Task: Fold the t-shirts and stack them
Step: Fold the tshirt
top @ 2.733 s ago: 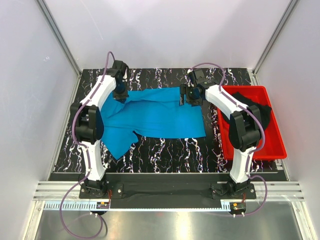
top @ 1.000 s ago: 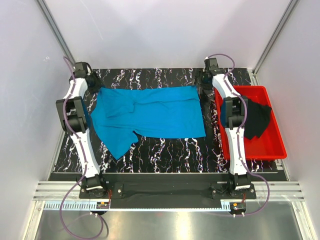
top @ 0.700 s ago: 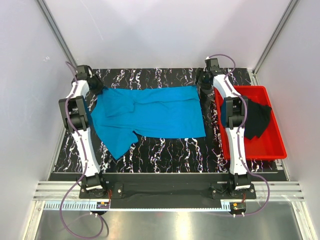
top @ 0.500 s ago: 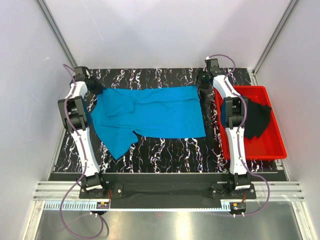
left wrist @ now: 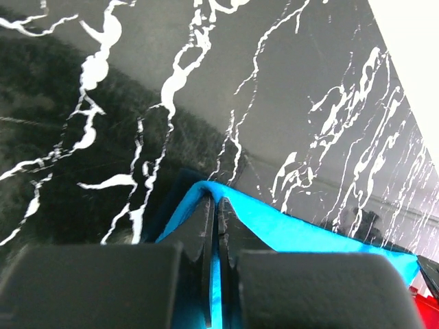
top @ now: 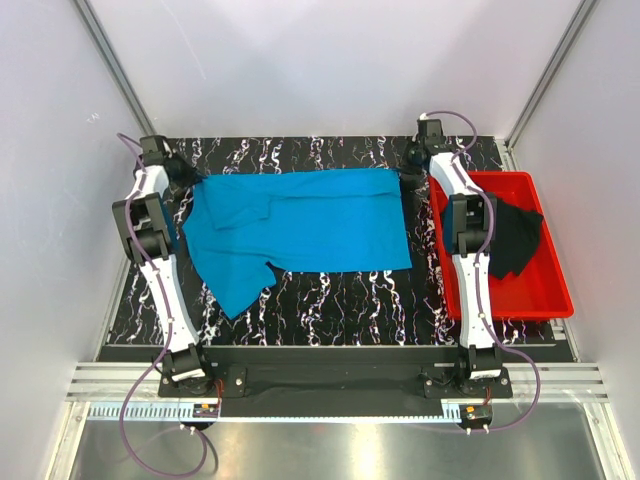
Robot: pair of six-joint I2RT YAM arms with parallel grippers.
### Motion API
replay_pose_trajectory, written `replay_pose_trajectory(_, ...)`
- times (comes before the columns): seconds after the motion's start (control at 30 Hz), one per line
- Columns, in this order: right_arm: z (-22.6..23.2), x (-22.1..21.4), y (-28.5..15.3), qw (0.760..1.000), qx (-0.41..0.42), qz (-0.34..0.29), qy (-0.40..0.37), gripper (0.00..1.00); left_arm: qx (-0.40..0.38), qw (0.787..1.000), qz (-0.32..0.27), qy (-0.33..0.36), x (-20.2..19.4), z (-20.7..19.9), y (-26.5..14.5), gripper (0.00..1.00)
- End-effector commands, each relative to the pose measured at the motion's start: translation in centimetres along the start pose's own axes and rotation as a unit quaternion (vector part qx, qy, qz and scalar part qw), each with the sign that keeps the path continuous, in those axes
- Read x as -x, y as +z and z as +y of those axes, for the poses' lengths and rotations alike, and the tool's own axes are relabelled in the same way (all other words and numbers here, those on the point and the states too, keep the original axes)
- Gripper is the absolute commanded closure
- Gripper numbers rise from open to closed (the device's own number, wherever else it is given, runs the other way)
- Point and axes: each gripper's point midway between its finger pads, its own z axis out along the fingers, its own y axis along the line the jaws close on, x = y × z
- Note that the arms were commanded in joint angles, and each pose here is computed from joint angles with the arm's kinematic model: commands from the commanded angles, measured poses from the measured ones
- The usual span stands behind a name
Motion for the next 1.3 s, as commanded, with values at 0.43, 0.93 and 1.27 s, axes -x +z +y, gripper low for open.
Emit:
replay_pose_trajectory(0.43, 3.4, 6.9, -8.4, 0.999, 0.006, -0.046, -0.011, 0.11, 0.022, 0.994, -0.076, 0.082, 2.9, -6.3, -12.7, 0.39)
replay_pose_trajectory(0.93, 16.6, -9.4, -20.8, 0.987, 0.109, 0.064, -0.100, 0.56, 0.032, 0.991, 0.012, 0.126, -12.0, -3.0, -15.9, 0.65)
replay_pose_trajectory(1.27, 15.4, -14.2, -23.0, 0.983, 0.118, 0.091, -0.107, 0.63, 0.091, 0.985, 0.069, 0.133, -14.1, 0.6, -13.3, 0.45)
